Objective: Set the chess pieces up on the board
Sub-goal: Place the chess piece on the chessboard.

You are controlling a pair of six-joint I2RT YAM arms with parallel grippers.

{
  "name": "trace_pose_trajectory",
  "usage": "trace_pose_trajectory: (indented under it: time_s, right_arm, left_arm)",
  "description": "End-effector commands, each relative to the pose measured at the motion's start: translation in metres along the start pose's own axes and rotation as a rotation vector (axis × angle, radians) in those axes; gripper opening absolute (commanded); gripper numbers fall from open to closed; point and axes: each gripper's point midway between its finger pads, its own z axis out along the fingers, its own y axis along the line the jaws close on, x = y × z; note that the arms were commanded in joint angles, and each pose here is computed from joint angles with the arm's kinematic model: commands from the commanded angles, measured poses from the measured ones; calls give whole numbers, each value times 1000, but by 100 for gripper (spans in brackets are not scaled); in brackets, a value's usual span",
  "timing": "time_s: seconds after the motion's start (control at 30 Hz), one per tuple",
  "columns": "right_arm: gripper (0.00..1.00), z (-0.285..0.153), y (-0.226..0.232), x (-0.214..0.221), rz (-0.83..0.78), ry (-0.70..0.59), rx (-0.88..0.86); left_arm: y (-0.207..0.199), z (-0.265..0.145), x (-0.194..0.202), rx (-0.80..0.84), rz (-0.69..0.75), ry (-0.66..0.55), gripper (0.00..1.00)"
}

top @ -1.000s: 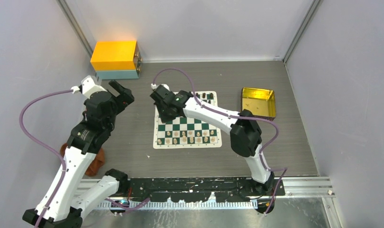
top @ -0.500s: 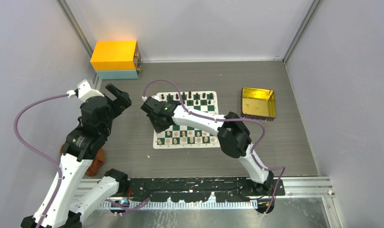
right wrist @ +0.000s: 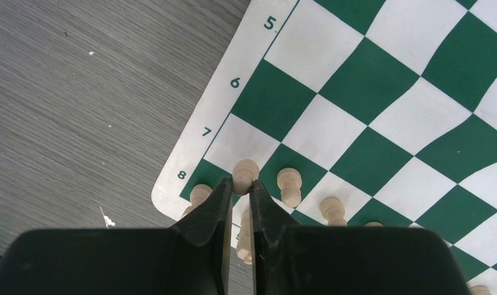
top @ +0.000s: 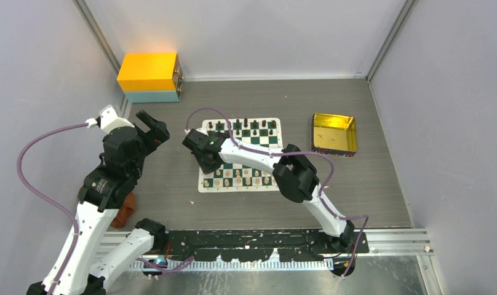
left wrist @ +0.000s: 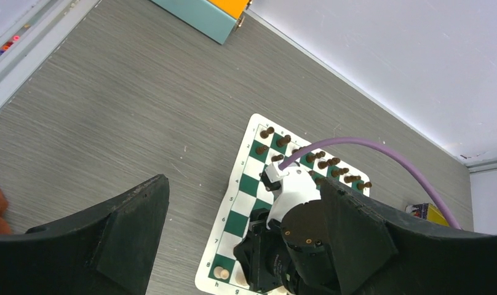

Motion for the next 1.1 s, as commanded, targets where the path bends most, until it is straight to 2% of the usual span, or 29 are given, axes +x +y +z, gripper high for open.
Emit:
trace_pose_trajectory:
  time_s: [0.0,1.07]
  right_arm:
    - [1,-7,10,-24,-7,-72,-27]
    - [1,10,12,-8,8,-61,-58]
  left_arm:
    - [-2,-3,-2,21,6,-9,93]
    - [-1,1,6,14,20,17,92]
